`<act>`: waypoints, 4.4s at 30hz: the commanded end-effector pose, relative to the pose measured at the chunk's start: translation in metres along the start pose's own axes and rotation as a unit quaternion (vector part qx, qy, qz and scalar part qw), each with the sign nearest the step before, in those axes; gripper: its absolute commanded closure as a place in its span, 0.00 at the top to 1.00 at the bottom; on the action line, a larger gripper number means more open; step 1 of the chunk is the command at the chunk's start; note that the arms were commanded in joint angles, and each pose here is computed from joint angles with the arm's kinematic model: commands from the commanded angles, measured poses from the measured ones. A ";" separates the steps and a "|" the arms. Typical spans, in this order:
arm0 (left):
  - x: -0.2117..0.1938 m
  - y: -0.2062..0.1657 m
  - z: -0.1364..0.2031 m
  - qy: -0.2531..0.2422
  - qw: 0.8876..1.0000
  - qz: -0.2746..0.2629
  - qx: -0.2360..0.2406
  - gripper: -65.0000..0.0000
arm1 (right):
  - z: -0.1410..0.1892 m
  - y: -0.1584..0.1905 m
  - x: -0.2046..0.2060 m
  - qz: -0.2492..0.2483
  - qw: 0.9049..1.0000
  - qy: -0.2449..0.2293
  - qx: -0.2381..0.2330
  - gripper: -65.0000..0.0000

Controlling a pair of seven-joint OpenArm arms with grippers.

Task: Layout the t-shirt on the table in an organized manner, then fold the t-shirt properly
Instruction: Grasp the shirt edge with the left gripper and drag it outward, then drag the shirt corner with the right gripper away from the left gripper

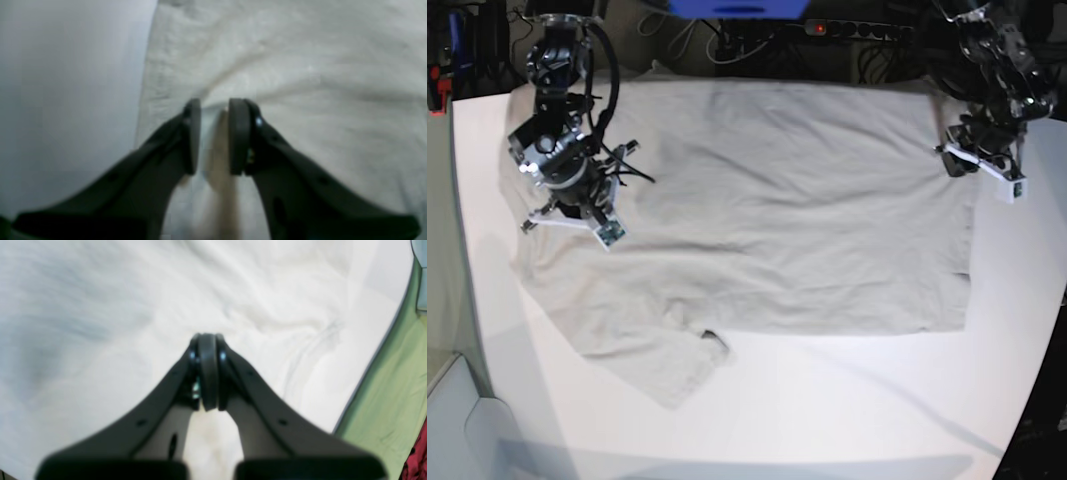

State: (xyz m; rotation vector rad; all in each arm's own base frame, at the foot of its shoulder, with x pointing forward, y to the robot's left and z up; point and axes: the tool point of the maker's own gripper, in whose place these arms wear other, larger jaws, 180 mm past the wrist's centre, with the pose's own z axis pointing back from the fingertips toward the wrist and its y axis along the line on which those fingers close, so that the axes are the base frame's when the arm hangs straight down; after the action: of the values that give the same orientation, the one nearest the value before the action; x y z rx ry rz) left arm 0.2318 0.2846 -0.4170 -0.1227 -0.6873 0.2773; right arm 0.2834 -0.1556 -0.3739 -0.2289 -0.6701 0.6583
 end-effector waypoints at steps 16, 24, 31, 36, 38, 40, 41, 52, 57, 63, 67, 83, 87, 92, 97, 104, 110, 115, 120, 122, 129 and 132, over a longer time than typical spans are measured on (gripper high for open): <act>0.045 -0.031 0.008 -0.038 0.997 0.046 -0.053 0.23 | -0.020 0.003 0.004 -0.007 1.000 0.002 0.018 0.00; 0.026 -0.056 -0.037 -0.005 0.998 0.019 -0.062 0.23 | -0.027 0.010 0.000 -0.007 0.999 0.010 0.031 0.00; 0.040 -0.042 -0.074 0.001 0.999 0.025 -0.046 0.23 | -0.026 0.007 -0.002 -0.004 1.000 0.013 0.028 0.00; 0.061 -0.033 -0.098 -0.006 0.998 0.041 -0.045 0.23 | -0.026 0.003 -0.006 -0.001 1.000 0.017 0.025 0.00; 0.069 -0.030 -0.107 -0.011 0.998 0.048 -0.045 0.23 | -0.026 0.004 -0.008 0.000 0.999 0.019 0.026 0.00; 0.087 -0.030 -0.115 -0.026 0.997 0.051 -0.045 0.23 | -0.026 0.004 -0.009 0.000 0.999 0.020 0.026 0.00; 0.096 -0.029 -0.118 -0.034 0.997 0.050 -0.043 0.23 | -0.026 0.005 -0.010 0.000 0.999 0.021 0.026 0.00; 0.200 -0.052 -0.084 -0.092 0.994 0.013 -0.061 0.23 | -0.024 -0.009 -0.015 0.012 0.999 0.028 0.012 0.00; 0.197 -0.064 -0.021 -0.129 0.988 -0.015 -0.083 0.23 | -0.019 -0.013 -0.011 0.014 1.000 0.021 0.004 0.00; 0.126 -0.050 0.006 -0.084 0.993 -0.053 -0.057 0.23 | -0.024 -0.009 -0.012 0.010 1.000 0.023 0.012 0.00; 0.084 -0.031 0.008 -0.043 0.997 -0.050 -0.040 0.23 | -0.039 -0.009 -0.013 0.003 0.999 0.035 0.025 0.00; 0.036 -0.001 0.038 -0.034 0.999 0.009 -0.003 0.23 | -0.135 -0.076 0.002 -0.101 0.990 0.036 0.089 0.00; 0.020 -0.013 0.037 -0.027 0.999 0.030 -0.032 0.23 | -0.138 -0.109 0.033 -0.111 0.991 -0.009 0.079 0.00; 0.009 -0.016 0.040 -0.020 0.998 0.037 -0.039 0.23 | -0.131 -0.138 0.071 -0.112 0.990 -0.060 0.058 0.00; 0.000 -0.021 0.060 -0.021 0.999 0.016 -0.028 0.23 | -0.116 -0.168 0.086 -0.102 0.991 -0.086 0.022 0.00; -0.028 -0.015 0.060 0.018 1.000 0.017 -0.014 0.23 | -0.077 -0.181 0.094 -0.054 0.990 -0.120 -0.048 0.00; -0.042 -0.003 0.031 0.059 0.998 0.024 -0.001 0.23 | -0.047 -0.167 0.091 -0.028 0.990 -0.111 -0.082 0.00; -0.023 -0.010 0.004 0.062 0.998 0.013 -0.003 0.23 | -0.035 -0.134 0.071 -0.019 0.992 -0.095 -0.080 0.00; 0.006 0.007 -0.020 0.055 0.998 0.004 0.021 0.23 | -0.030 -0.112 0.048 -0.012 0.994 -0.078 -0.071 0.00; 0.012 0.017 -0.029 0.050 0.998 0.008 0.028 0.23 | -0.031 -0.107 0.039 -0.010 0.995 -0.069 -0.066 0.00; 0.016 0.043 -0.046 0.050 0.998 0.028 0.034 0.23 | -0.031 -0.118 0.021 -0.022 0.995 -0.053 -0.076 0.00; 0.020 0.041 -0.045 0.049 0.998 0.026 0.032 0.23 | -0.038 -0.112 0.016 -0.029 0.996 -0.045 -0.065 0.00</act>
State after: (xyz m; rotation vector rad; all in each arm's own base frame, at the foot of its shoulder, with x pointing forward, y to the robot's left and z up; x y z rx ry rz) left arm 0.2841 0.3249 -0.4348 -0.1310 -0.6880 0.3468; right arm 0.3615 -0.2300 -0.3659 -0.2825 -0.7515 0.5782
